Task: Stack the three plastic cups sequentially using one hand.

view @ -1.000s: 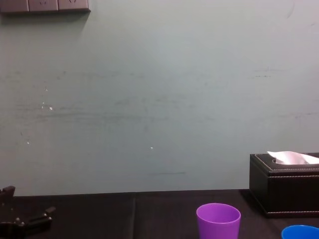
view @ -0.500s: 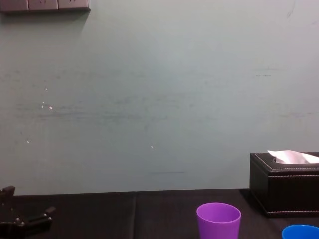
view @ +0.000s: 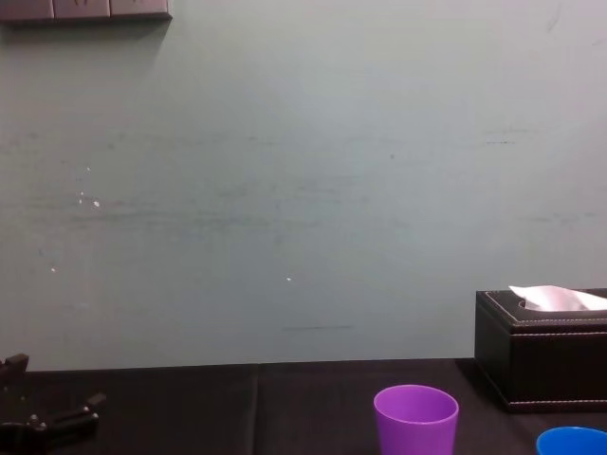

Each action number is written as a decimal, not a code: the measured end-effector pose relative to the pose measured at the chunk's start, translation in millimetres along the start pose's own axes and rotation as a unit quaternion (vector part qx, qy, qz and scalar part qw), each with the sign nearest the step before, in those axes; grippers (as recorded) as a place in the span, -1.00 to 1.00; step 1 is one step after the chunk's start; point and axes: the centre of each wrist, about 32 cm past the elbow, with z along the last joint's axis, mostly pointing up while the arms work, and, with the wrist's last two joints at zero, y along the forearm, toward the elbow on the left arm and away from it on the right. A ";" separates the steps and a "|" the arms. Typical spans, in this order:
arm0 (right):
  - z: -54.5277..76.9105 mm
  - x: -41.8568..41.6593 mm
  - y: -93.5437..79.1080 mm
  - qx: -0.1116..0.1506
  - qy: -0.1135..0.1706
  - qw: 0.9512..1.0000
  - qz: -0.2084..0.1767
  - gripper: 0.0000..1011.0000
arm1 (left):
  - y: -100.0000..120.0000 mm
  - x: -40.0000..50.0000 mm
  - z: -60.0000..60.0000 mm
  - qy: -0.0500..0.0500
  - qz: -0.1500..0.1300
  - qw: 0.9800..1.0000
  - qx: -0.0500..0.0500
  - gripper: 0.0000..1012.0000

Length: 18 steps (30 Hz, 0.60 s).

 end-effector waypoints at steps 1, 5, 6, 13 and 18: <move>-0.5 0.1 2.0 0.000 0.000 1.000 -0.001 0.98 | 0.0 0.0 0.0 0.000 0.000 1.000 0.000 1.00; -1.3 0.2 6.5 0.000 -0.001 1.000 -0.001 0.98 | 0.0 0.0 0.0 0.000 0.000 1.000 0.000 1.00; -1.2 0.0 8.0 0.000 -0.002 1.000 -0.001 0.98 | 0.0 0.0 0.0 0.000 0.000 1.000 0.000 1.00; -0.3 0.3 12.6 0.001 -0.005 1.000 -0.002 0.98 | 0.0 0.0 0.0 0.000 0.000 1.000 0.000 1.00; 0.2 0.3 14.2 0.001 -0.007 1.000 -0.003 0.98 | 0.0 0.0 0.0 0.000 0.000 1.000 0.000 1.00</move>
